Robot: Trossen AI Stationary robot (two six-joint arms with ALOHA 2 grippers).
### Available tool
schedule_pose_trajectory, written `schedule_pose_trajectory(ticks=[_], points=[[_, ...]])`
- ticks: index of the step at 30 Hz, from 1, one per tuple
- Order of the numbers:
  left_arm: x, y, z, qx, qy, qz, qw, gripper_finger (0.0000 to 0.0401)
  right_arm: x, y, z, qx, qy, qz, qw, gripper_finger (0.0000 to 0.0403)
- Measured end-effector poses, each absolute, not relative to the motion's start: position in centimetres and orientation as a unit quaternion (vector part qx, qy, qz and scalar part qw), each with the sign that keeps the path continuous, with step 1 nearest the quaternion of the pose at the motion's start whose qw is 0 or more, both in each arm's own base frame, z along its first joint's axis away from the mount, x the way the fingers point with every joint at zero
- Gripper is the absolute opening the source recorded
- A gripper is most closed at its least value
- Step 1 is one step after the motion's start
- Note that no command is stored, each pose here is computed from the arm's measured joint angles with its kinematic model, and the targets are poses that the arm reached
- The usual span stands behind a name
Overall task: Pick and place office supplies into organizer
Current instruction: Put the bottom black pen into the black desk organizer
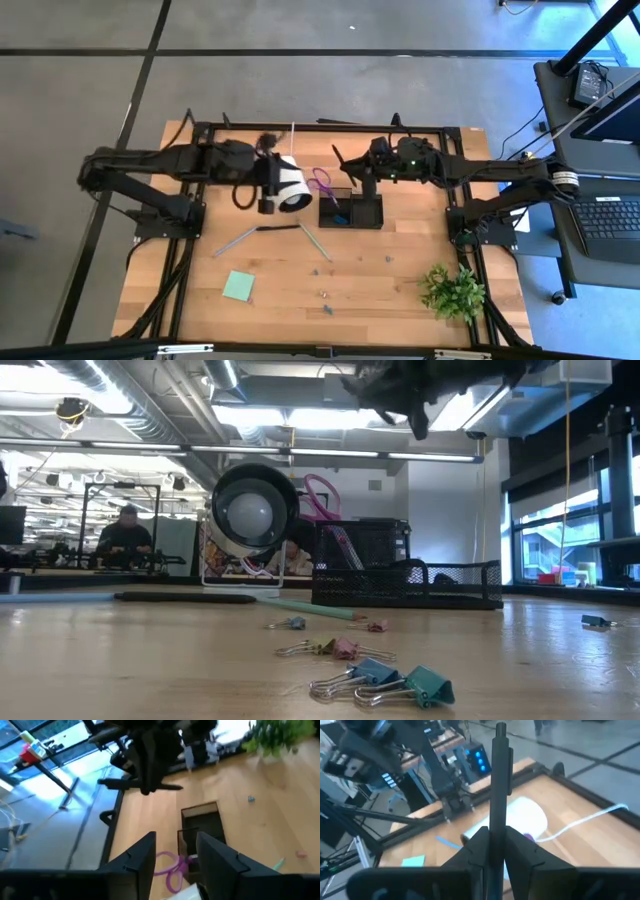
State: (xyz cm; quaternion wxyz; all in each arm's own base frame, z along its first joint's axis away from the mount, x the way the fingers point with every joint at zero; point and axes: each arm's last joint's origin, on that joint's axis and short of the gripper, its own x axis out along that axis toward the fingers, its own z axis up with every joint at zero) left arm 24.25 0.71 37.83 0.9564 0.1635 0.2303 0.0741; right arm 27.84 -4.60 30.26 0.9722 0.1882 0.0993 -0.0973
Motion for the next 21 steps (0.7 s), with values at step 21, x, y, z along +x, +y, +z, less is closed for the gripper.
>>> schedule_pose_trajectory(ticks=[21], points=[[18.4, 2.8, 29.9, 0.058, 0.120, 0.123, 0.983, 0.0129, 33.0, -4.1, 22.7, 0.037, 0.209, -0.052, 0.976, 0.0048]])
